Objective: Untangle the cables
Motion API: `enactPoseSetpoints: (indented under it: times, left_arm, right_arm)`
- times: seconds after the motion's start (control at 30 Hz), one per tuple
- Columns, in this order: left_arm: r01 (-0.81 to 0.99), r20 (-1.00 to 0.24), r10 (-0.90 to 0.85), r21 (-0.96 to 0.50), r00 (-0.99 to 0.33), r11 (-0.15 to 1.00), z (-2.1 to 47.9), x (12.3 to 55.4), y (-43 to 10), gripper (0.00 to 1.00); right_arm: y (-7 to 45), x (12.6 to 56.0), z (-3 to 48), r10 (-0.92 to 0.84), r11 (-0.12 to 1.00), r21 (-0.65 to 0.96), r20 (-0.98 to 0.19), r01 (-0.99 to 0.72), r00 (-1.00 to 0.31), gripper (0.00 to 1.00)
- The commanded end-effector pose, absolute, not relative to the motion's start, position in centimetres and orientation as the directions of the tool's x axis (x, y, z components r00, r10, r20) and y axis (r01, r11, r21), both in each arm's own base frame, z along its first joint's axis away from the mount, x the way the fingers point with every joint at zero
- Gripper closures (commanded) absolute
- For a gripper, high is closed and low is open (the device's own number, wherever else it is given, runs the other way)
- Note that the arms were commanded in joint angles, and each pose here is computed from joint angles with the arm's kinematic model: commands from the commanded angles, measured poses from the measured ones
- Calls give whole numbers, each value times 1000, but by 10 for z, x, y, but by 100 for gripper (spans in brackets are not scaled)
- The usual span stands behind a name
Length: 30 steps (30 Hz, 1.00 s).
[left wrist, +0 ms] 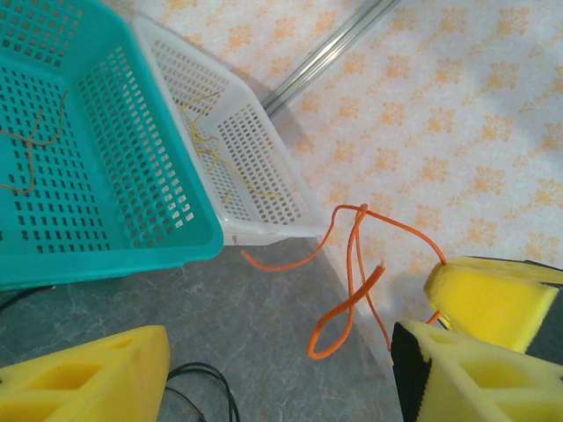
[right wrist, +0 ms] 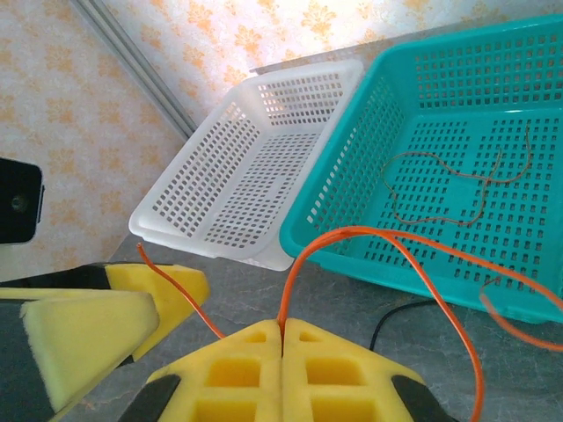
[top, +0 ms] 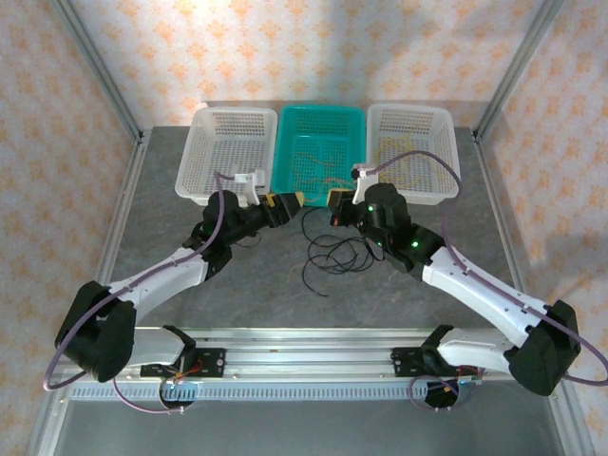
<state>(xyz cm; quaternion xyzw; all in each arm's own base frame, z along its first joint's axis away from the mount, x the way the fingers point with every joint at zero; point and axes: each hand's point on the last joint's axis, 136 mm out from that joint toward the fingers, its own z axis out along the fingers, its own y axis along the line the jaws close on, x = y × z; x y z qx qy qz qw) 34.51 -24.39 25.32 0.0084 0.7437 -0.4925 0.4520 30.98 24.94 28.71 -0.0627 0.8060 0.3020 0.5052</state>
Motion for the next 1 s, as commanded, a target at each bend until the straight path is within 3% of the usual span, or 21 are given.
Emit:
enactPoseSetpoints:
  times: [0.0,0.2,0.63,0.9,0.97]
  left_arm:
    - [529,-720,-424,-692,-549,491,277,350,-252,34]
    - [523,-743,-433,-668,-511,530,285,369,-252,38]
    - [462,-798,-421,-596,-432,657,308,436,-243,37]
    - [344,-810,-419,-563,-410,752,303,483,-227,32]
    - [318,-810,-417,-557,-414,767,299,494,-222,27]
  right_arm:
    - [247,314,312,242,801,433,-866,-414,-439,100]
    - [240,329,325,275,821,430,-875,-376,-399,100]
    - [230,412,319,260,904,371,-872,-212,-415,100]
    - [243,472,292,235,910,364,-847,-197,-477,100]
    - [246,485,287,228,914,357,-845,-193,-483,100]
